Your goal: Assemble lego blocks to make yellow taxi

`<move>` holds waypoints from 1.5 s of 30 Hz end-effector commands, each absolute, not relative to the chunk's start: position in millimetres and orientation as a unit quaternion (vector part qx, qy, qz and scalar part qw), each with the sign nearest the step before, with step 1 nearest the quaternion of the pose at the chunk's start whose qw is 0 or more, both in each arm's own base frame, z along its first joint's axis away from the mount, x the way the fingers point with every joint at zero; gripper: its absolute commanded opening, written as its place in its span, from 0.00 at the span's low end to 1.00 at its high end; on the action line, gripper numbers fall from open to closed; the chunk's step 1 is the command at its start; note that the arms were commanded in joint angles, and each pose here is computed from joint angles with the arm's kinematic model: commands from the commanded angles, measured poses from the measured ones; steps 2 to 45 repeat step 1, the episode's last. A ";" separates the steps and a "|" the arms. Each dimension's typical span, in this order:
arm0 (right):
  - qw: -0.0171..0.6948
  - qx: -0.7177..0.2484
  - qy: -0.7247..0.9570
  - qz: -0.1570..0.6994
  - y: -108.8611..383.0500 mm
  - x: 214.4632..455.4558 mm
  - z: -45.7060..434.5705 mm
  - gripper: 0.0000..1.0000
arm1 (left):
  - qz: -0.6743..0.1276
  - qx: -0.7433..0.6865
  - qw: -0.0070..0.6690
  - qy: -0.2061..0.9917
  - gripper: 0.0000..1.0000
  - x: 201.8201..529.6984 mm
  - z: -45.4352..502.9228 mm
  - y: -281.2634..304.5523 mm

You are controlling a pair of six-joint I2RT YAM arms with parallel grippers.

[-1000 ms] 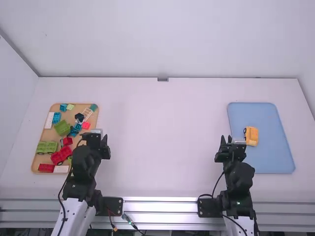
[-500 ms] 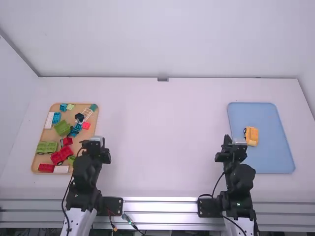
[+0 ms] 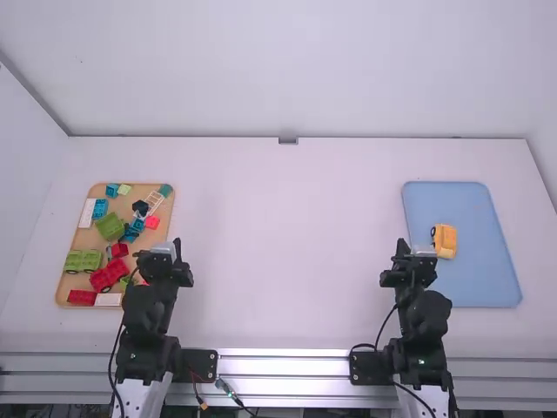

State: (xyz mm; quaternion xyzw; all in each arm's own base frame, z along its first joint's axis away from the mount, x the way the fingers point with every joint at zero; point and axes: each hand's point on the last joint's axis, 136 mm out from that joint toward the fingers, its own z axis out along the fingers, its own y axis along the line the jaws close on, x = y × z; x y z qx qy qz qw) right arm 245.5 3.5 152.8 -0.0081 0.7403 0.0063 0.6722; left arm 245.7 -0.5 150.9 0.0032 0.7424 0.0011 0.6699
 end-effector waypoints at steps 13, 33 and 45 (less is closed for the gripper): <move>0.669 -0.005 0.743 0.006 2.8 245.5 147.7 0.00 | 0.000 0.000 0.669 0.743 0.00 245.5 147.7 0.0; 0.669 -0.005 0.743 0.006 2.8 245.5 147.7 0.00 | 0.000 0.000 0.669 0.743 0.00 245.5 147.7 0.0; 0.669 -0.005 0.743 0.006 2.8 245.5 147.7 0.00 | 0.000 0.000 0.669 0.743 0.00 245.5 147.7 0.0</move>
